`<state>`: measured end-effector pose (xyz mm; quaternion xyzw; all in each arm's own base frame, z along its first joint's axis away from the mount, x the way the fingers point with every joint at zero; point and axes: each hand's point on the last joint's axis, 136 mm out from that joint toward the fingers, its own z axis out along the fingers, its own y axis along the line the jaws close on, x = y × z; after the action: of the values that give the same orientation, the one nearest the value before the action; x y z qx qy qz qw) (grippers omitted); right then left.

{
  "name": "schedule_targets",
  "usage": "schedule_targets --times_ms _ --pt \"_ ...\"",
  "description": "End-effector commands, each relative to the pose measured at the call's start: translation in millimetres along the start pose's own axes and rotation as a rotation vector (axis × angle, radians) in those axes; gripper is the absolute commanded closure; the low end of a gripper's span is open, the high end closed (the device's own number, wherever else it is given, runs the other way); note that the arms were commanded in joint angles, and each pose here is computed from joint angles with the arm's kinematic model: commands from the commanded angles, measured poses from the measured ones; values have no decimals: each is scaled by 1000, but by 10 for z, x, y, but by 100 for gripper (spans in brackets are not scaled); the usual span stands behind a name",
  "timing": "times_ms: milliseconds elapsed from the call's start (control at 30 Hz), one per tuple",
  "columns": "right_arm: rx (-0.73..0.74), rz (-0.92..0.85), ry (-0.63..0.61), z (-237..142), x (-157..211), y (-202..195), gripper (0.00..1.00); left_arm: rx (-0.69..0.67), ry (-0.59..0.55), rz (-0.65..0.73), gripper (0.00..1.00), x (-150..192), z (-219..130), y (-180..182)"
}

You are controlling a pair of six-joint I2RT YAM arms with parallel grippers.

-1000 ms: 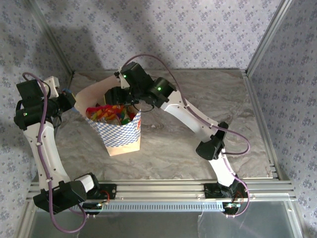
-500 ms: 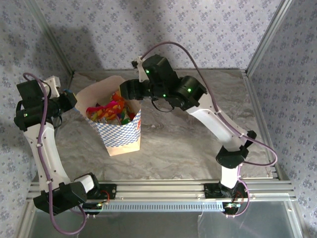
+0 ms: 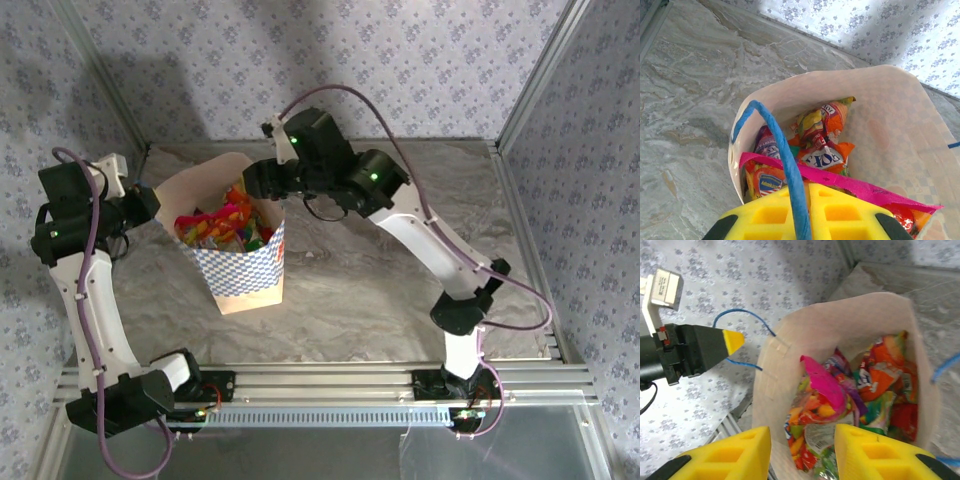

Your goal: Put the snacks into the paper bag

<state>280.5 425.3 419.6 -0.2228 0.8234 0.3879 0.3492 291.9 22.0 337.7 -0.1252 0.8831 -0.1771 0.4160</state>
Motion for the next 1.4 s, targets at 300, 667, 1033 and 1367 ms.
schedule_targets --times_ms 300,667,1033,1367 --pt "-77 6 132 417 270 101 59 73 -46 66 91 -113 -204 -290" --pt "7 -45 46 18 110 15 56 341 -82 198 93 -228 -394 -999" --pt "314 -3 -92 -624 -73 -751 31 274 -39 184 93 -86 -334 -854" --pt "295 93 -3 -251 -33 -1146 28 244 -25 174 93 -61 -298 -791"
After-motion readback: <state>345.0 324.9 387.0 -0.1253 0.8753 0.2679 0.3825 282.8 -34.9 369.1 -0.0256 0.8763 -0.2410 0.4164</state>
